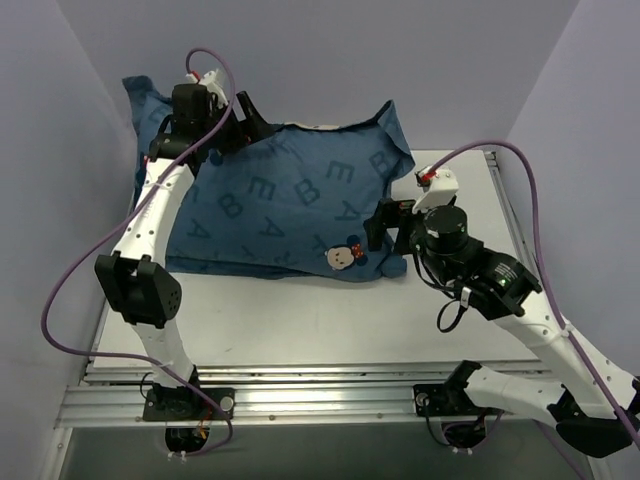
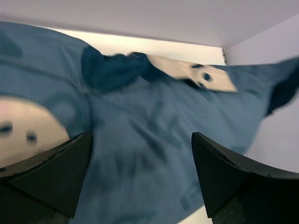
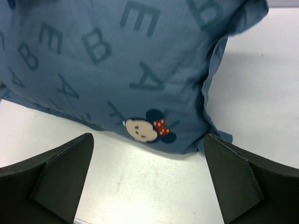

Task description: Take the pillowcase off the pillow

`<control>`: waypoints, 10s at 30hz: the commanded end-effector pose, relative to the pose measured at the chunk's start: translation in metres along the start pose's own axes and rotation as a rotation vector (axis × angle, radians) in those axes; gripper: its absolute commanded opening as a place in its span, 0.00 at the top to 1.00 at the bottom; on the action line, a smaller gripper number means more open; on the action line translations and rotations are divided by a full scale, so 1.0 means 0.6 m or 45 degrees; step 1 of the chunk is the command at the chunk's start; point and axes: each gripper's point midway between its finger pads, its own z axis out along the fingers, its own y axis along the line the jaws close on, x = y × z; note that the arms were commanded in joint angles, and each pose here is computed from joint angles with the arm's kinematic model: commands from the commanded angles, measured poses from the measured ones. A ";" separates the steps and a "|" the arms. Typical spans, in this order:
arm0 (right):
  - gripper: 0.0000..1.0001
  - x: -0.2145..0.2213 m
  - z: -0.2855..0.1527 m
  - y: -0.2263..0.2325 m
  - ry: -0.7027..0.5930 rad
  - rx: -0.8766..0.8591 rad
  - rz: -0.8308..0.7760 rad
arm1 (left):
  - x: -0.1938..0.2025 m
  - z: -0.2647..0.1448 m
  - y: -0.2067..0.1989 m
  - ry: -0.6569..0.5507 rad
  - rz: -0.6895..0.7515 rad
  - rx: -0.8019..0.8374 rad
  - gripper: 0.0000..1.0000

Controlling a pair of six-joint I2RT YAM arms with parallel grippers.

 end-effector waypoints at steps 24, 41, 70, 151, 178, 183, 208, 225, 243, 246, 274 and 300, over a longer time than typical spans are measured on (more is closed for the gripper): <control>0.00 0.163 0.233 -0.058 0.287 0.129 0.307 | 0.228 -0.303 0.225 -0.155 0.204 -0.596 0.06; 0.76 0.251 0.338 -0.184 0.191 0.472 0.427 | 0.238 -0.302 0.244 -0.142 0.218 -0.650 0.06; 0.00 0.129 0.212 -0.225 0.039 0.501 0.839 | 0.241 -0.277 0.205 -0.114 0.222 -0.468 0.06; 0.39 0.143 0.142 -0.135 0.299 0.670 -0.404 | 0.434 -0.118 -0.138 0.159 -0.168 0.028 0.05; 1.00 0.167 0.163 -0.074 0.305 0.381 -0.256 | 0.410 -0.053 -0.242 0.179 -0.257 0.148 0.02; 1.00 0.178 0.167 -0.073 0.316 0.369 -0.254 | 0.420 -0.041 -0.238 0.185 -0.256 0.131 0.00; 1.00 0.173 0.179 -0.130 0.337 0.466 -0.230 | 0.532 -0.204 0.012 0.263 -0.171 -0.308 0.98; 0.45 0.229 0.171 -0.009 0.404 0.239 -0.323 | 0.562 -0.128 -0.051 0.329 -0.170 -0.149 0.98; 1.00 0.089 0.136 -0.326 0.238 1.081 -0.095 | 0.420 -0.240 0.045 0.174 -0.040 -0.362 0.98; 1.00 0.035 0.139 -0.363 0.172 1.115 0.002 | 0.398 -0.275 0.083 0.135 -0.051 -0.441 0.98; 1.00 0.205 0.146 -0.121 0.318 0.223 -0.132 | 0.369 -0.225 -0.013 0.071 0.082 -0.324 0.19; 1.00 0.235 0.146 -0.128 0.324 0.327 -0.216 | 0.353 -0.053 0.056 0.316 0.367 -0.548 0.36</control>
